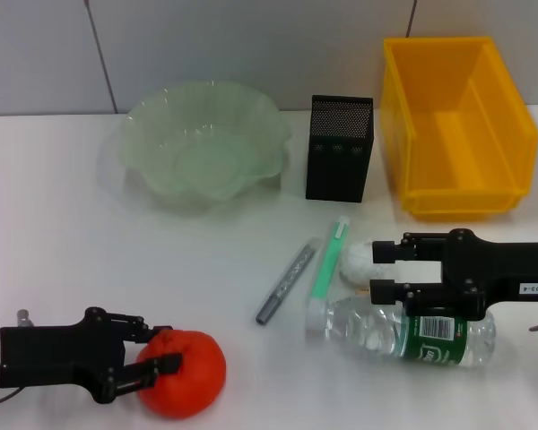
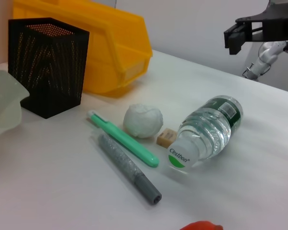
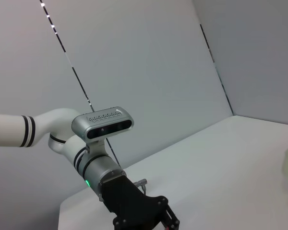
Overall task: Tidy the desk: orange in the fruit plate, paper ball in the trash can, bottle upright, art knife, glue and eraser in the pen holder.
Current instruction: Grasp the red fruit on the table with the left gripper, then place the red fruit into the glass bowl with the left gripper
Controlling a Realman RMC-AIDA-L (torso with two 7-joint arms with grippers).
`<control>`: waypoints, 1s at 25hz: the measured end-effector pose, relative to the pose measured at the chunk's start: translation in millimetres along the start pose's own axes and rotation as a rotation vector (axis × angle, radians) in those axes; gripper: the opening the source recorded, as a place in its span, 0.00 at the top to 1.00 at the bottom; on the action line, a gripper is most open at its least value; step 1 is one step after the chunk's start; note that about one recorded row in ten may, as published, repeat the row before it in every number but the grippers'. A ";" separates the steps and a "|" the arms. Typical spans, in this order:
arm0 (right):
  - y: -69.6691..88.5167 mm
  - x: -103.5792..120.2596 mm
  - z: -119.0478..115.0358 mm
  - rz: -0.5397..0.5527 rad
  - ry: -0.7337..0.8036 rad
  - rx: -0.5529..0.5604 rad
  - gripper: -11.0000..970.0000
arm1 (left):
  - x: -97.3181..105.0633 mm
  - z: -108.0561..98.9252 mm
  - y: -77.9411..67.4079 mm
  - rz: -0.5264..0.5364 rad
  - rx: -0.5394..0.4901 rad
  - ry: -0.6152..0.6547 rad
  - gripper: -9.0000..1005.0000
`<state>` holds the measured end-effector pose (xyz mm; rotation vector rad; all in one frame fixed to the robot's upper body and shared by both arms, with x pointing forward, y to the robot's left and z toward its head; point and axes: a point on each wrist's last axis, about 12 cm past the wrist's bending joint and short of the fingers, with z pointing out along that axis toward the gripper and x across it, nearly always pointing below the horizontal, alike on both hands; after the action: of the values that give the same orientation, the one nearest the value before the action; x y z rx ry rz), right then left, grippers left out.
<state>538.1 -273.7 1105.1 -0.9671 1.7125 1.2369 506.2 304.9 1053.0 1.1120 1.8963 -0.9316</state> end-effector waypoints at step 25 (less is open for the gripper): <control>-0.6 1.9 -0.9 0.002 0.004 0.011 0.30 | -92.4 4.0 65.4 -0.045 -0.458 -0.587 0.85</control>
<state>537.7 -275.0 1103.3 -0.9623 1.7221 1.2260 599.1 290.8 1116.2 0.4571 1.5323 -0.6949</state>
